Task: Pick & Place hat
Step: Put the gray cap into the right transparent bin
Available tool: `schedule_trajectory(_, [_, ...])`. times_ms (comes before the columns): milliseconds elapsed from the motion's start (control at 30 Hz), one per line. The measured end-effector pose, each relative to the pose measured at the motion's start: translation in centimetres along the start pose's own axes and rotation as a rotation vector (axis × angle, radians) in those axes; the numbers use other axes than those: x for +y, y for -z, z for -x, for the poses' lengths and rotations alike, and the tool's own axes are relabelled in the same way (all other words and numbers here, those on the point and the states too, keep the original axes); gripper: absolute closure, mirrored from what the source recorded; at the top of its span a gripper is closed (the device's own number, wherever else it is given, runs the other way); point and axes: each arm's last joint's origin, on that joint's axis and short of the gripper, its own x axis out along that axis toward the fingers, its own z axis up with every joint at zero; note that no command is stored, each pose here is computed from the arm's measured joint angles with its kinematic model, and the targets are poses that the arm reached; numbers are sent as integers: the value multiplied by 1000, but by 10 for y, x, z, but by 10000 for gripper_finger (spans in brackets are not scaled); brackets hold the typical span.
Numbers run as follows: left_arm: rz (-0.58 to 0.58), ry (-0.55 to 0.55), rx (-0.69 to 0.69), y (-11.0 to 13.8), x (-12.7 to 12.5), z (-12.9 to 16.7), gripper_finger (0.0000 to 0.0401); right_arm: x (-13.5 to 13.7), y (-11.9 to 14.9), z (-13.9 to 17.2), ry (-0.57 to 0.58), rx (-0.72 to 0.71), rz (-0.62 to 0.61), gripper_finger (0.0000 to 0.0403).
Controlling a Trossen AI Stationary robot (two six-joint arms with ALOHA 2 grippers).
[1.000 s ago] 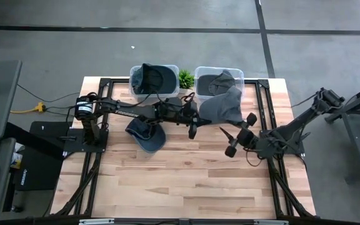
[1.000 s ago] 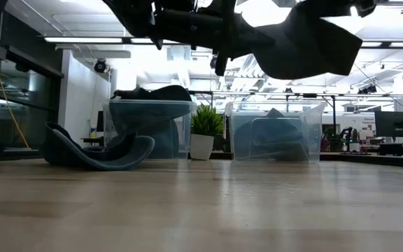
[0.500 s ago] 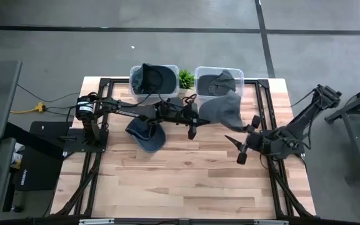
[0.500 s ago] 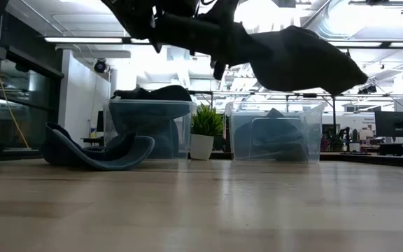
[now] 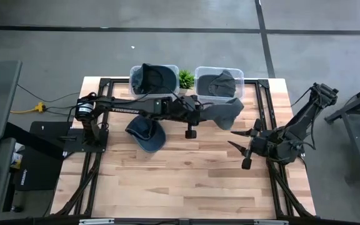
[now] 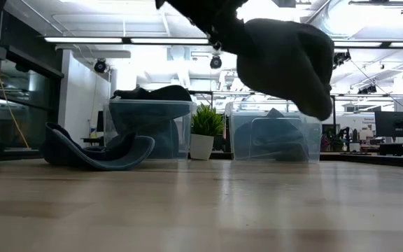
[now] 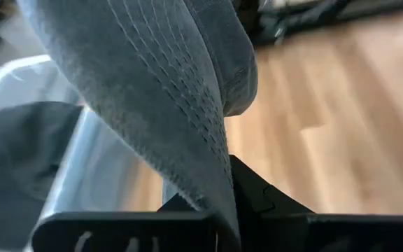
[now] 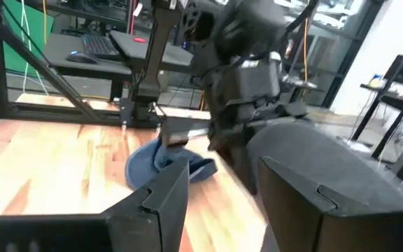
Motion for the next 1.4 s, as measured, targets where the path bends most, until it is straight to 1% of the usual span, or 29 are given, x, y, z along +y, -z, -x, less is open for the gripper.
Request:
schedule_trajectory(167, [-212,-123,85,-5,-11,6,396,-5,-23,1,35,-21,51,237])
schedule_trajectory(300, [-397,-248,152,-8,-24,9,396,-12,-38,1,67,-6,120,237])
schedule_trajectory(433, [-577,-364,225,-11,-37,13,395,-20,-49,1,64,30,154,237])
schedule_trajectory(533, [-679,-430,265,-14,-44,16,395,-26,-53,-3,42,79,173,237])
schedule_trajectory(600, [-723,-489,284,-17,-47,18,395,-28,-52,-7,33,132,219,238])
schedule_trajectory(767, [-818,-642,358,-24,-49,23,394,-26,-48,-27,13,290,426,237])
schedule_trajectory(933, [-919,-723,480,-24,-48,26,394,-18,-50,-45,60,394,602,237])
schedule_trajectory(1000, [-960,-756,547,-21,-49,20,394,-14,-53,-51,76,404,640,237])
schedule_trajectory(1133, [-1078,-779,704,-11,-53,8,394,-9,-55,-61,106,429,713,237])
schedule_trajectory(1233, [-1101,-789,742,-8,-54,3,394,-12,-56,-67,135,445,723,227])
schedule_trajectory(1400, [-1085,-800,733,-9,-54,3,394,-21,-52,-74,123,505,703,194])
